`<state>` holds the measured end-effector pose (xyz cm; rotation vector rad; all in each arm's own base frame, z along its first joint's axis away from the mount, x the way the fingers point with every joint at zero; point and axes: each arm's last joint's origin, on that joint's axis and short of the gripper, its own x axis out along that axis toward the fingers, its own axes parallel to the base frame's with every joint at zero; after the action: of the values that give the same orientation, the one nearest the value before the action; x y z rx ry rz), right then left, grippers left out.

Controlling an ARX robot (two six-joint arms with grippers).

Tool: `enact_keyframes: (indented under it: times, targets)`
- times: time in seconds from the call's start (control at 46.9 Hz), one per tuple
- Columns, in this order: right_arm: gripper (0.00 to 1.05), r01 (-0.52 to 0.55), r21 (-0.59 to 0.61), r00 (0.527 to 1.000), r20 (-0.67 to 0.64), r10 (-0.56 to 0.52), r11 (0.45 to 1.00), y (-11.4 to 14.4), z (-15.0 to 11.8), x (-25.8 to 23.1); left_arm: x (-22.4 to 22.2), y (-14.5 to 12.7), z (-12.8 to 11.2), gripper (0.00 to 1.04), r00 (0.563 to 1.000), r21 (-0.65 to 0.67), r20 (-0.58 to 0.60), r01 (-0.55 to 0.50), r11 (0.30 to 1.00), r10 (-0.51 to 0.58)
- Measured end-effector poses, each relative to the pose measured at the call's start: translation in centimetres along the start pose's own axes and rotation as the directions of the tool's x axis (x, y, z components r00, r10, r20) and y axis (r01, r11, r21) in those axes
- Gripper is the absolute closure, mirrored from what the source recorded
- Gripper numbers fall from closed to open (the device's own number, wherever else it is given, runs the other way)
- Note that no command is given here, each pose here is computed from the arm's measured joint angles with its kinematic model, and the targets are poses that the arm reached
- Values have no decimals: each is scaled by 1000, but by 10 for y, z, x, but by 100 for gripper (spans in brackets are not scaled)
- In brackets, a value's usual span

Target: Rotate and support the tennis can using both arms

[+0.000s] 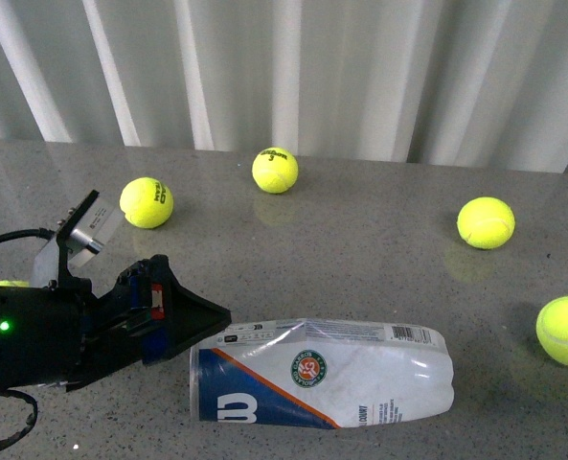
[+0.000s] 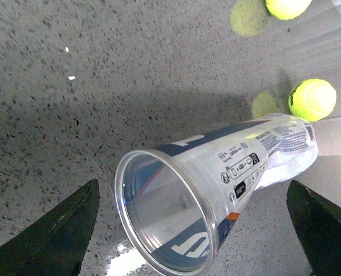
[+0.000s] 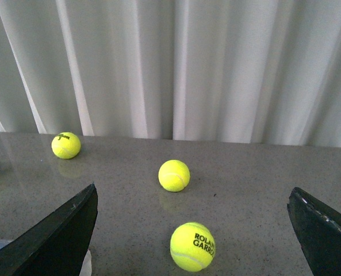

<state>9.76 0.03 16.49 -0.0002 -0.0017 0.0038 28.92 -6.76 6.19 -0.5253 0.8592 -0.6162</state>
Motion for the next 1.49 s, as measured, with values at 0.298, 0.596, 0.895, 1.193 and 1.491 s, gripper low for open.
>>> enact_keyframes:
  times: [0.298,0.596,0.895,1.193,1.491]
  targets:
    - [7,0,0,1000,0,0,1000,0,0,0,7,-7,-7,7,998,-51,-28,52,997,-54]
    - [7,0,0,1000,0,0,1000,0,0,0,22,-9,-10,7,996,-100,-46,68,993,-73]
    - [7,0,0,1000,0,0,1000,0,0,0,36,-3,-1,42,997,-197,-27,60,979,-66]
    - [7,0,0,1000,0,0,1000,0,0,0,19,-15,4,101,988,-256,26,157,954,-155]
    - [7,0,0,1000,0,0,1000,0,0,0,-10,-47,31,101,989,-215,36,150,965,-146]
